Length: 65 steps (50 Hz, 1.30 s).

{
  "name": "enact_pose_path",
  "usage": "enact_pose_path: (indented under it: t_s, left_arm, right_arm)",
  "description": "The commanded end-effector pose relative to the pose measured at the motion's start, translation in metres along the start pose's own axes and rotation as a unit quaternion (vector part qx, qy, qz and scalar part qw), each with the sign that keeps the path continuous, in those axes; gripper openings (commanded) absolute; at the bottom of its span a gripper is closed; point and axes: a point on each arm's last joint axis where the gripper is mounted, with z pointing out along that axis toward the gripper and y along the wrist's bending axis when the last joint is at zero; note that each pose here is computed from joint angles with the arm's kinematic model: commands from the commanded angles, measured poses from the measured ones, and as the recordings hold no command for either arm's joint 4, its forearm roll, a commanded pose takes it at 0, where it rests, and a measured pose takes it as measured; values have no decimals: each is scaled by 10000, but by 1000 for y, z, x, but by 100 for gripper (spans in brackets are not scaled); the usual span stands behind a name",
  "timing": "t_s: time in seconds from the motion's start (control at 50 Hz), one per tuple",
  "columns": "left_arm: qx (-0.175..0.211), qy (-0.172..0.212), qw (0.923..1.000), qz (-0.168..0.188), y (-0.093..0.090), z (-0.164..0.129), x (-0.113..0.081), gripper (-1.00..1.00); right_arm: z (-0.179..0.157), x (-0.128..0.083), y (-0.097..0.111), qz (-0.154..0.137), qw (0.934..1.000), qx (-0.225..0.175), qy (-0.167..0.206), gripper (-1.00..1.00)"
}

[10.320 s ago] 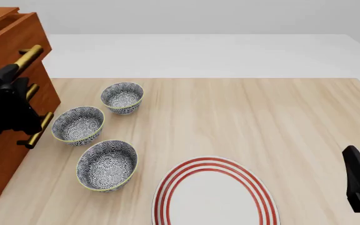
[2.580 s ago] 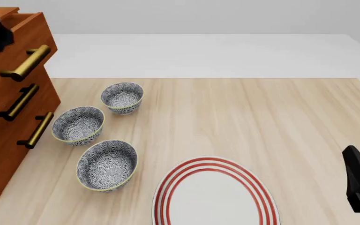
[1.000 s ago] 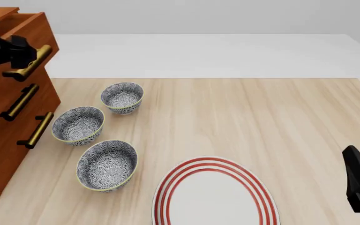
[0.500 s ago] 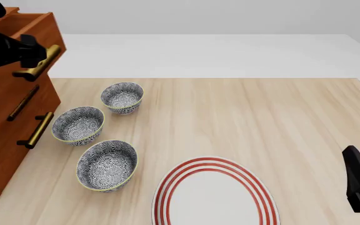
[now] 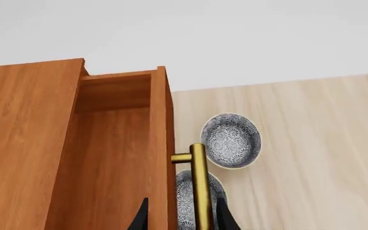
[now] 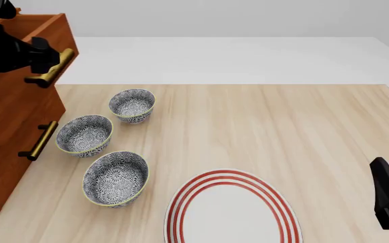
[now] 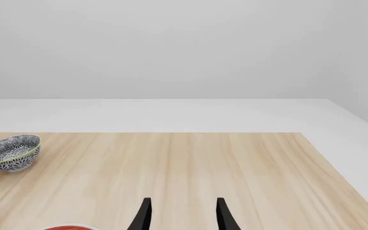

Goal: Open the top drawer of the cabinet.

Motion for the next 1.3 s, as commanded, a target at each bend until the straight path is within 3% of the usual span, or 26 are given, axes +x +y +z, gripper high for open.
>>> enact_pose_path:
  t_s: [0.02, 1.3]
  left_arm:
    - [142, 330, 9990, 256, -7, 17, 10, 100]
    - [714, 589, 9926, 785, -46, 39, 14, 100]
  right_arm:
    - [0, 0, 0, -1, 10000, -1, 1, 100]
    - [0, 0, 0, 0, 10000, 0, 0, 100]
